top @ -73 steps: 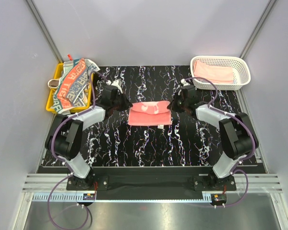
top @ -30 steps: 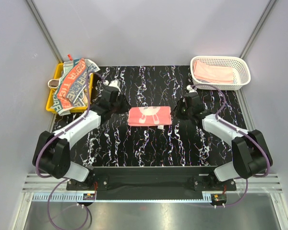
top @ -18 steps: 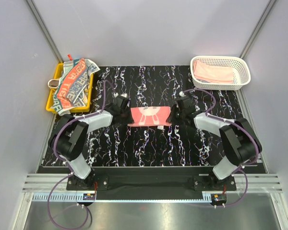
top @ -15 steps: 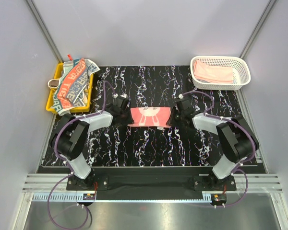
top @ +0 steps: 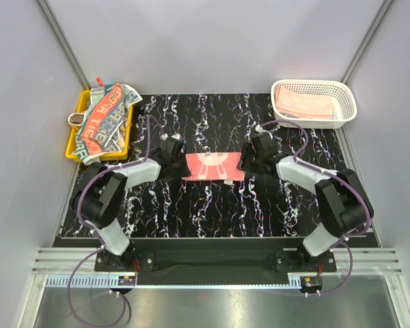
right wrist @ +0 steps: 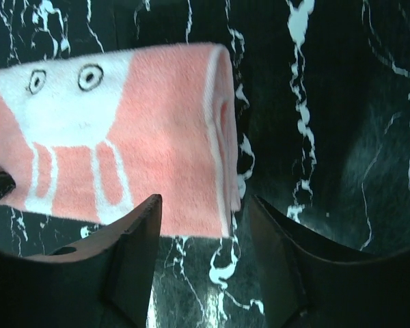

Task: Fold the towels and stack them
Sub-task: Fold the towel, then neatly place the folded towel into the bin

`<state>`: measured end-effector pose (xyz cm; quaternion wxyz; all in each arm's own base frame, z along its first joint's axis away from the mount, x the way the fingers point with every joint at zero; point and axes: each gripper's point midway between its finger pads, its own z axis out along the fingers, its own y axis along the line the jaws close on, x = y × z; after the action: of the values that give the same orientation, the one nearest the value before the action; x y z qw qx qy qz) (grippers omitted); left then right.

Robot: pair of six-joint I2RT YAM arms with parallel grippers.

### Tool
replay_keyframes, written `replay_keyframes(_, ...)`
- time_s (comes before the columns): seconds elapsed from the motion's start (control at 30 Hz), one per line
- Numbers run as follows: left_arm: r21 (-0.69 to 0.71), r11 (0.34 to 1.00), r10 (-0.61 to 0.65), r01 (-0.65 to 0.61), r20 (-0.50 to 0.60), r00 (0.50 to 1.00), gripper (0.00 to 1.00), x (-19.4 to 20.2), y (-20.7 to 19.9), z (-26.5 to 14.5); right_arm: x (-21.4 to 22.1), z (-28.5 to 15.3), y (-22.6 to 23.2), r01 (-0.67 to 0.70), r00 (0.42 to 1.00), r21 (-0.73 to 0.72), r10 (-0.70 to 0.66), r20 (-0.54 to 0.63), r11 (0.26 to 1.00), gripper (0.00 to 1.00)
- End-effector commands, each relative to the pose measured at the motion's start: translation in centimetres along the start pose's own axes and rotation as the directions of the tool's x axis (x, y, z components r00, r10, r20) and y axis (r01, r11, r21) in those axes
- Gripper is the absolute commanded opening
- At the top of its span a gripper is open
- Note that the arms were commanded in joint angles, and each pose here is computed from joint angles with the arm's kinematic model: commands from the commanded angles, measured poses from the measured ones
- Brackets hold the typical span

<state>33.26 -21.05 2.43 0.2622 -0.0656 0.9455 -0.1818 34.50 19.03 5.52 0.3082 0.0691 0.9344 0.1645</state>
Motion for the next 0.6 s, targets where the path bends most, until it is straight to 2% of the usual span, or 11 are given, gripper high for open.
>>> replay_keyframes(0.0, 0.012, 1.000, 0.016, -0.017, 0.029, 0.999, 0.15, -1.1, -0.5, -0.9, -2.1, 1.0, 0.3, 0.082, 0.996, 0.019, -0.083, 0.040, 0.996, 0.61)
replay_keyframes(0.1, 0.015, 1.000, 0.018, -0.018, 0.029, 0.999, 0.15, -1.1, -0.6, -1.0, -1.7, 2.8, 0.2, 0.106, 0.994, 0.033, -0.106, -0.001, 0.994, 0.64)
replay_keyframes(0.27, 0.018, 1.000, 0.025, -0.026, 0.028, 0.999, 0.15, -1.1, -0.7, -1.3, -1.1, 4.6, 0.0, 0.115, 0.993, 0.047, -0.114, -0.043, 0.992, 0.62)
replay_keyframes(0.43, 0.031, 0.999, 0.021, -0.022, 0.031, 0.999, 0.15, -1.2, -1.0, -1.6, -0.7, 4.9, 0.3, 0.092, 0.994, 0.040, -0.090, -0.055, 0.995, 0.52)
replay_keyframes(0.57, 0.047, 0.999, 0.018, -0.019, 0.032, 0.999, 0.15, -1.4, -1.4, -1.8, 0.0, 4.7, 0.8, 0.094, 0.993, 0.038, -0.092, -0.068, 0.995, 0.48)
